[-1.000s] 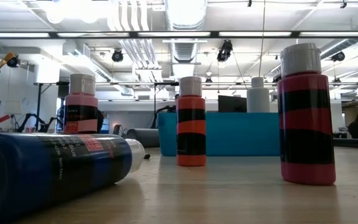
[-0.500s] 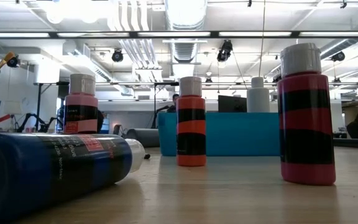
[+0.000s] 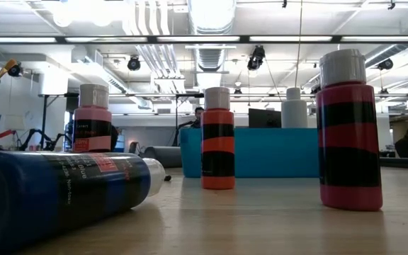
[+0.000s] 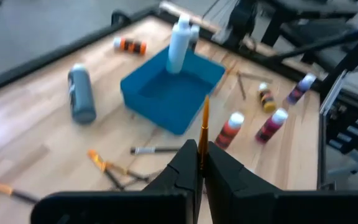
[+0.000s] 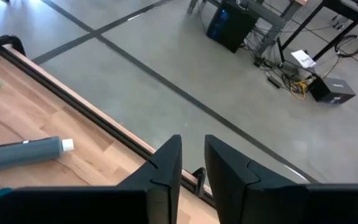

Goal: Pick & Place Paint Supplies
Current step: Put the gold paintbrush into the green cup

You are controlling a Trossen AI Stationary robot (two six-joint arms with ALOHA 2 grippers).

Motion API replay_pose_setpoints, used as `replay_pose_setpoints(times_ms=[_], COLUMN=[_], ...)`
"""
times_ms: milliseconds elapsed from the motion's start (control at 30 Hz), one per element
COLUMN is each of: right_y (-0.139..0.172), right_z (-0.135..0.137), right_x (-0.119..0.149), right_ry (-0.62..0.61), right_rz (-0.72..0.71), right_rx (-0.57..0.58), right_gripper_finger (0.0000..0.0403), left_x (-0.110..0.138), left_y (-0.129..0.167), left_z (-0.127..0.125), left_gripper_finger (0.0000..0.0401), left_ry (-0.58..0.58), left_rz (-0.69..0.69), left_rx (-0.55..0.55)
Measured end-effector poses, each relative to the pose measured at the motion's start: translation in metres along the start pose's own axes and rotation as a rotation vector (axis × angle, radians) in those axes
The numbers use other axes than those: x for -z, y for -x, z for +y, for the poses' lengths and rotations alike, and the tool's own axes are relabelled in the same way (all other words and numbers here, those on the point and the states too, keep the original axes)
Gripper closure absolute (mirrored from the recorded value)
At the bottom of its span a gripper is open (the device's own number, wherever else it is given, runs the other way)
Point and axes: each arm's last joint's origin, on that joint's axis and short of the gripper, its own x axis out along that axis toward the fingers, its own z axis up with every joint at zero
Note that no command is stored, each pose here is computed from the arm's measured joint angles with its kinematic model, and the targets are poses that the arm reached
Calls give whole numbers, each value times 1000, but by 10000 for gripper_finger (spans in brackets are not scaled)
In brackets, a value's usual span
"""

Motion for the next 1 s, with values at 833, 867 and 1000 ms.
replay_pose_setpoints(times_ms=[833, 867, 1000], right_y=[-14, -14, -16], right_z=[13, 14, 16], right_x=[8, 8, 9], right_ry=[26, 26, 23], right_rz=[41, 40, 37], right_rx=[19, 20, 19], right_gripper_finger=[247, 245, 234], left_x=[54, 55, 62], left_y=[-29, -30, -33], left_z=[24, 25, 28], left_gripper_finger=[387, 387, 387], left_ry=[-38, -42, -52], left_rz=[-34, -34, -4], left_rx=[-104, -105, -123])
